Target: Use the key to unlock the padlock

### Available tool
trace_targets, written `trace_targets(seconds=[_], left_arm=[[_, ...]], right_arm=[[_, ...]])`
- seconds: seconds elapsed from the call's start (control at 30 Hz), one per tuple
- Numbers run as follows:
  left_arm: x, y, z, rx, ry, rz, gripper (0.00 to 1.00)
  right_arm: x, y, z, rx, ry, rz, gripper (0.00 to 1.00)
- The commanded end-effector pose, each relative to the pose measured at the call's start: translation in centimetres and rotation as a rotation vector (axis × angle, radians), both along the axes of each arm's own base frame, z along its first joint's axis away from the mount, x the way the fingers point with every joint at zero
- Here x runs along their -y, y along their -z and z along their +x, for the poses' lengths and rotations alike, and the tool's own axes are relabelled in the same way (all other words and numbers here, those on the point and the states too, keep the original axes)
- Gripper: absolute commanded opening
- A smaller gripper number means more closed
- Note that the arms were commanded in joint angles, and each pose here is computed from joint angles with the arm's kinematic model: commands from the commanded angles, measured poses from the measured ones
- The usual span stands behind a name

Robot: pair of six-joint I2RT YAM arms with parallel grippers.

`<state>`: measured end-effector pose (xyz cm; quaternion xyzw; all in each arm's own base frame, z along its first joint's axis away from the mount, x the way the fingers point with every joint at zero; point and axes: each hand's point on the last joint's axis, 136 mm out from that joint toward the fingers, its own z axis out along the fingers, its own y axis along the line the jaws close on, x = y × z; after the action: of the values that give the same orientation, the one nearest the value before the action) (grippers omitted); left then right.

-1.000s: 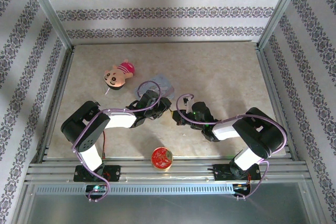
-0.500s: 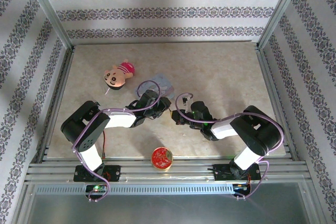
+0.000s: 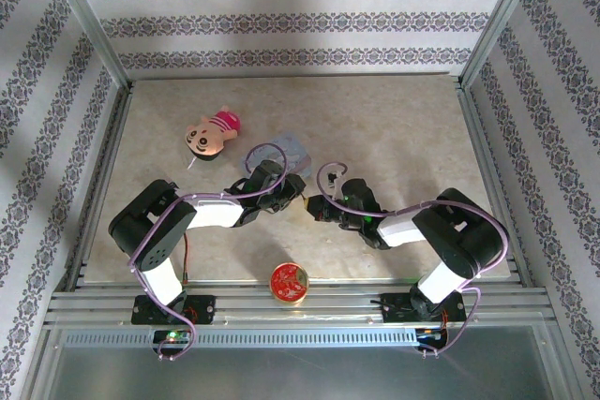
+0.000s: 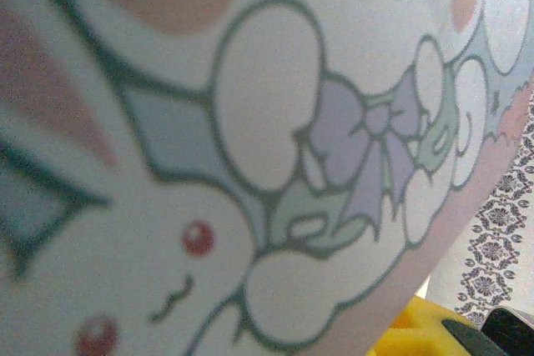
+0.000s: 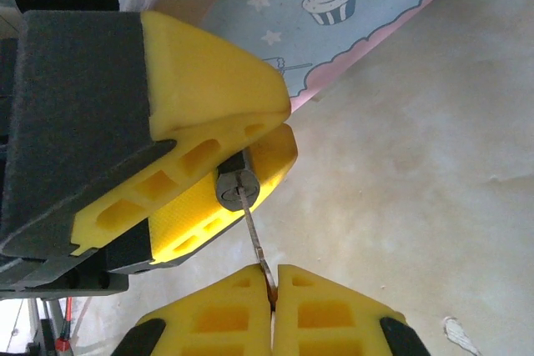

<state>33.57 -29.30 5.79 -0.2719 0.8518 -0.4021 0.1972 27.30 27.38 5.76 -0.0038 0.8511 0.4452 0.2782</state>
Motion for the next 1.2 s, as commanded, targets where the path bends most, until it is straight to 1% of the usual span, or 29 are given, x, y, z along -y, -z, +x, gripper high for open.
trace_targets(seconds=[0.0, 0.1, 0.6, 1.17], left_arm=[[0.4, 1.7, -2.3, -0.145, 0.054, -0.018, 0.20], [0.3, 1.7, -2.3, -0.147, 0.055, -0.010, 0.20], [0.4, 1.4, -2.0, -0.152, 0.038, -0.016, 0.20], [0.5, 1.5, -2.1, -0.161, 0.030, -0.022, 0.20]], right_arm=[[0.6, -2.1, 1.9, 0.050, 0.060, 0.017, 0.00], [0.6, -2.9, 1.9, 0.071, 0.056, 0.014, 0.00], [0.1, -1.9, 1.6, 0.072, 0.065, -0.057, 0.00], [0.0, -3.8, 2.1, 0.112, 0.120, -0.040, 0.00]])
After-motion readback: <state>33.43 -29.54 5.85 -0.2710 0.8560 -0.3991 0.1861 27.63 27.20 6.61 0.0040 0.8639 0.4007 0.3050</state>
